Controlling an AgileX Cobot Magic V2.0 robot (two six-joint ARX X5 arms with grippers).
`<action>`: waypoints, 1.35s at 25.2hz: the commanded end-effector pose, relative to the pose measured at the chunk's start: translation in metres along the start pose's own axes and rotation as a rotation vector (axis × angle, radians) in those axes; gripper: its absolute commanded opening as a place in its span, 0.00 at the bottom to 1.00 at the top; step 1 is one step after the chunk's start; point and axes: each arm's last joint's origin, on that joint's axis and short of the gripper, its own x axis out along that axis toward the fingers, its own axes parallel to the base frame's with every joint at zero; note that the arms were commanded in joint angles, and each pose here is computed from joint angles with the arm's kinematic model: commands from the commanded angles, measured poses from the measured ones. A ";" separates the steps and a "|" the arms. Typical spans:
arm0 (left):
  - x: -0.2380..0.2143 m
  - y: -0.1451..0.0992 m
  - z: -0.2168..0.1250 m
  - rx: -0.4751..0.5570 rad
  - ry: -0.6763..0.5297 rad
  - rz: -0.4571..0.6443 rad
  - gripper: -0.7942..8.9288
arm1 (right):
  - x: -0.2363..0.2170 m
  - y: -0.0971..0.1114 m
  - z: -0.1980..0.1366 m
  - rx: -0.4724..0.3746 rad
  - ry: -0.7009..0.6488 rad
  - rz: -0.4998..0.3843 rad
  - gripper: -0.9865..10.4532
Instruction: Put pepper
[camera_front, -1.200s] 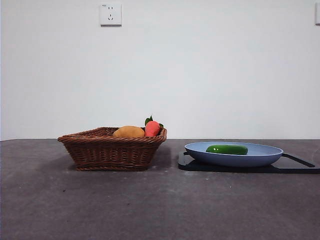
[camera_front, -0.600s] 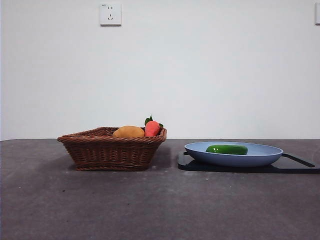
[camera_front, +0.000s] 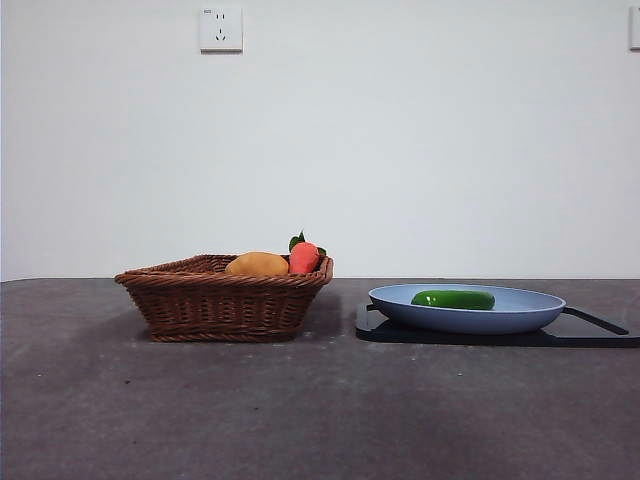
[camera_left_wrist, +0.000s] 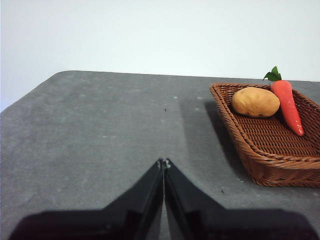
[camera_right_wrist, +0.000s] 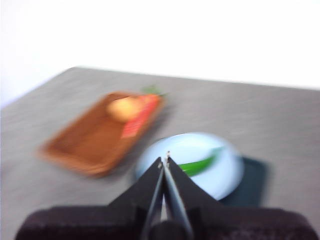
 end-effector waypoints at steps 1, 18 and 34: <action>0.000 0.000 0.001 -0.006 -0.011 0.001 0.09 | 0.008 -0.003 -0.032 0.009 -0.076 -0.055 0.10; 0.000 0.000 0.001 -0.006 -0.011 0.001 0.09 | 0.039 -0.010 -0.153 0.091 -0.129 -0.140 0.10; 0.000 0.000 0.001 -0.006 -0.011 0.001 0.09 | 0.041 -0.011 -0.169 0.114 -0.046 -0.143 0.10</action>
